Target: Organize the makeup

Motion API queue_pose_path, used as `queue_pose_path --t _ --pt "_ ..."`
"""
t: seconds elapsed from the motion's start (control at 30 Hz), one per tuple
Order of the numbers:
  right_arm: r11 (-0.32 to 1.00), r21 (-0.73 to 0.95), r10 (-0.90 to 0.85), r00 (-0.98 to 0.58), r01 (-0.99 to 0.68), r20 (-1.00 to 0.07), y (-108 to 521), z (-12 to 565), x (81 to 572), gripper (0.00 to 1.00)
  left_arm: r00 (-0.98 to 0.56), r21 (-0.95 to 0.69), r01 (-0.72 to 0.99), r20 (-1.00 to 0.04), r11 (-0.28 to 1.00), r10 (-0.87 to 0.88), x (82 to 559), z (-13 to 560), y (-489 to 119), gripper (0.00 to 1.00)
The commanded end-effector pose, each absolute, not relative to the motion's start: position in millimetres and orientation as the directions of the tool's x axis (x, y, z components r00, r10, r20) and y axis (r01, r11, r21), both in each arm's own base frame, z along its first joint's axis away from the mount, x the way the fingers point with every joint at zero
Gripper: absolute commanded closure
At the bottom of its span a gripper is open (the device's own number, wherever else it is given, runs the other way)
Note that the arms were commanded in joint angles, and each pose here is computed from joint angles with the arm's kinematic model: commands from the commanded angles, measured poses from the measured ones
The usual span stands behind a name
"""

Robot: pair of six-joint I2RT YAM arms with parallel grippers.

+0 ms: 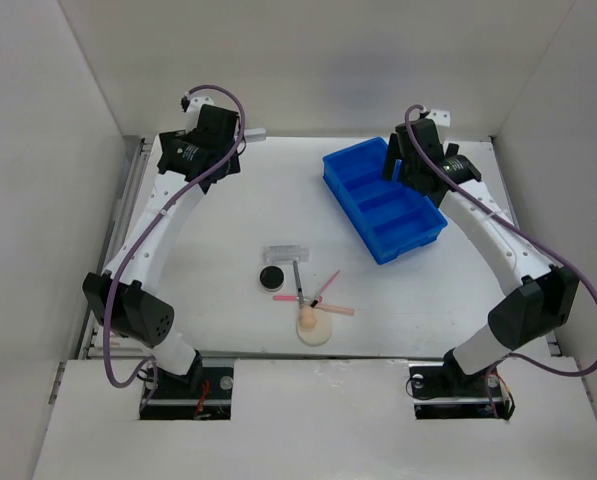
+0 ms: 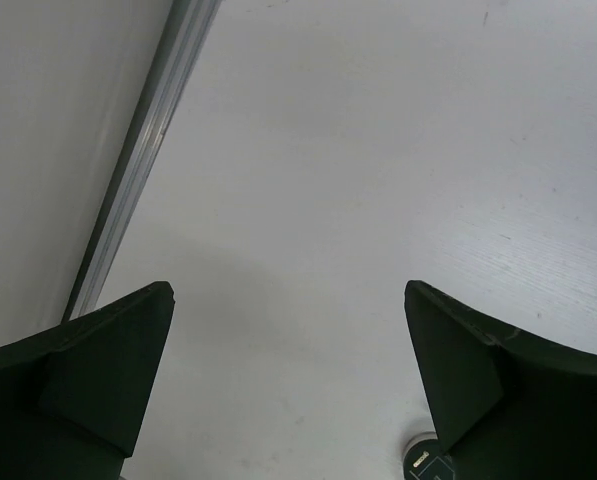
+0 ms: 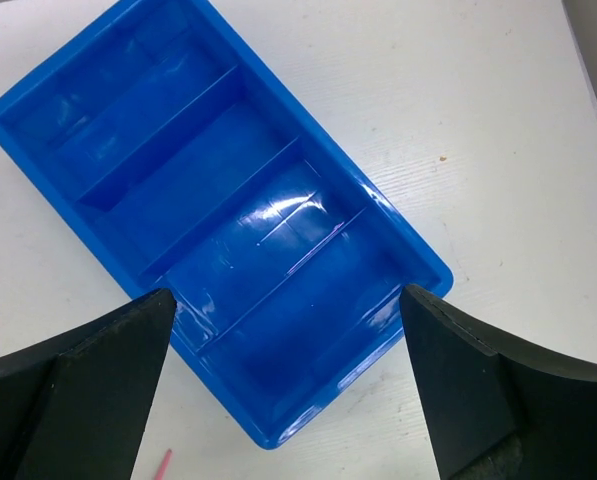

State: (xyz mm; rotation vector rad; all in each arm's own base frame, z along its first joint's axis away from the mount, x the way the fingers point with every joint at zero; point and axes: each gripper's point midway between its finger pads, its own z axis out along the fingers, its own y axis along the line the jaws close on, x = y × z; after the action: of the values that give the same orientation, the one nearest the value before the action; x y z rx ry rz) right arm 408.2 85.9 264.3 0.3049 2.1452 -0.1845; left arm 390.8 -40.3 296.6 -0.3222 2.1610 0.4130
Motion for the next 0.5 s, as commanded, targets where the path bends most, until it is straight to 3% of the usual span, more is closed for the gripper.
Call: queue_pose_path --t 0.0,0.3,0.47 --pt "0.953 0.029 0.177 -0.475 0.301 -0.862 82 286 407 0.0 -0.53 0.119 -0.322 -0.845 0.939 -0.074 395 315 -51 0.0" --pt "0.953 0.01 0.167 -0.499 0.302 -0.85 78 281 397 0.0 -0.527 -0.034 -0.28 -0.83 0.96 -0.183 408 308 -77 0.0" --pt "0.963 0.058 0.192 -0.518 0.264 -0.833 88 276 390 0.0 -0.517 -0.163 -0.274 -0.806 0.948 -0.289 450 290 -80 0.02"
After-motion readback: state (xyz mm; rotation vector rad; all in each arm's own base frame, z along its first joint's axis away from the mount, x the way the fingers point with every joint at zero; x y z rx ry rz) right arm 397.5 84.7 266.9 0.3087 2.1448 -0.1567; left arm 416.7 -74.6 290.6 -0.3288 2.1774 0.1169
